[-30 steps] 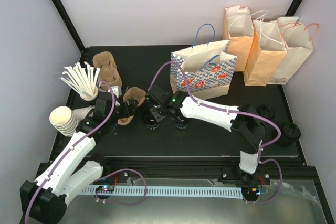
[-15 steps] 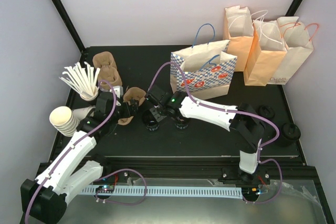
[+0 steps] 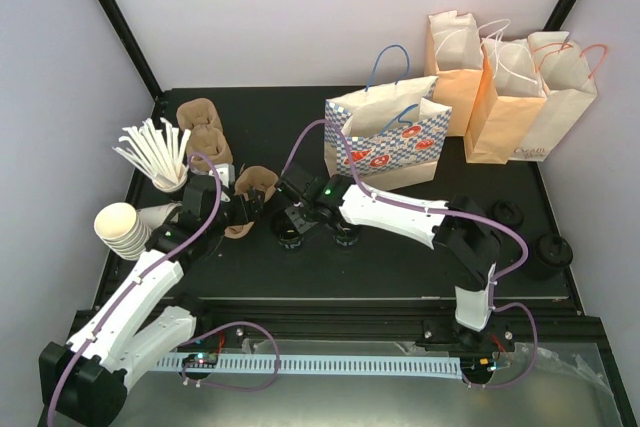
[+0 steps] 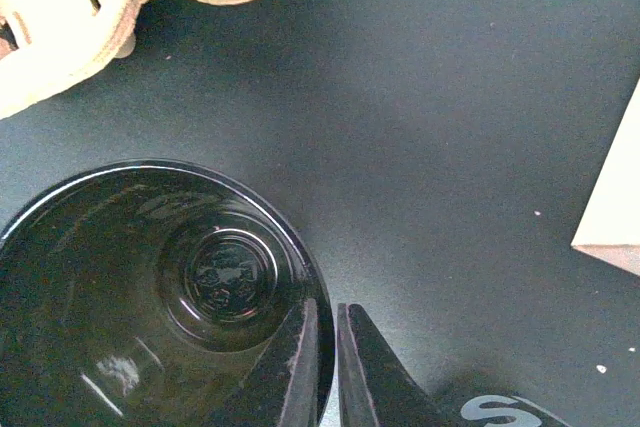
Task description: Pack the takeout coffee
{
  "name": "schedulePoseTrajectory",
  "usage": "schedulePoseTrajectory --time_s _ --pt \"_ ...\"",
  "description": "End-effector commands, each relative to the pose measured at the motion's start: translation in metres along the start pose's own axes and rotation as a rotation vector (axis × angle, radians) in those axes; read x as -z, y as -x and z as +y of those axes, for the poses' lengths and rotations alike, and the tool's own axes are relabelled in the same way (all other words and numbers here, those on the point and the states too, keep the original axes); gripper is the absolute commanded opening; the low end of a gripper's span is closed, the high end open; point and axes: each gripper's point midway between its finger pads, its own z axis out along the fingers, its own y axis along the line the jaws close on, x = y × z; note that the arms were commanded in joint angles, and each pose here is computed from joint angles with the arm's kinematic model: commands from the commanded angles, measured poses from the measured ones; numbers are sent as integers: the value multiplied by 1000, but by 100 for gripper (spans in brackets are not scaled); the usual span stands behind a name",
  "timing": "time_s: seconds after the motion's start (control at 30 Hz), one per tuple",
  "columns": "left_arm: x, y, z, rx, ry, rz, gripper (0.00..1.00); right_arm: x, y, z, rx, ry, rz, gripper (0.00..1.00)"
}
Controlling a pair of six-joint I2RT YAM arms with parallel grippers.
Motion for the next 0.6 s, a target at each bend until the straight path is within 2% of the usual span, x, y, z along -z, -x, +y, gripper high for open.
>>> schedulePoseTrajectory --time_s 0.0,0.1,0.17,0.27,0.3,0.4,0.57 --pt "5 4 -4 -11 -25 -16 96 -4 3 4 0 2 -1 10" --pt "6 5 -5 -11 -28 -19 96 -4 4 5 2 6 1 10" --pt "7 5 -5 -12 -30 -23 96 -3 4 4 1 6 2 3" --pt "7 5 -4 -13 -27 -25 96 3 8 2 0 -3 -13 1" --pt "8 6 -4 -13 -28 -25 96 5 8 1 0 -8 -17 2" --pt "8 7 -4 -16 -25 -28 96 8 10 -1 5 -21 -20 16" --pt "8 6 -5 -16 -28 -26 96 6 9 -2 9 -26 -11 17"
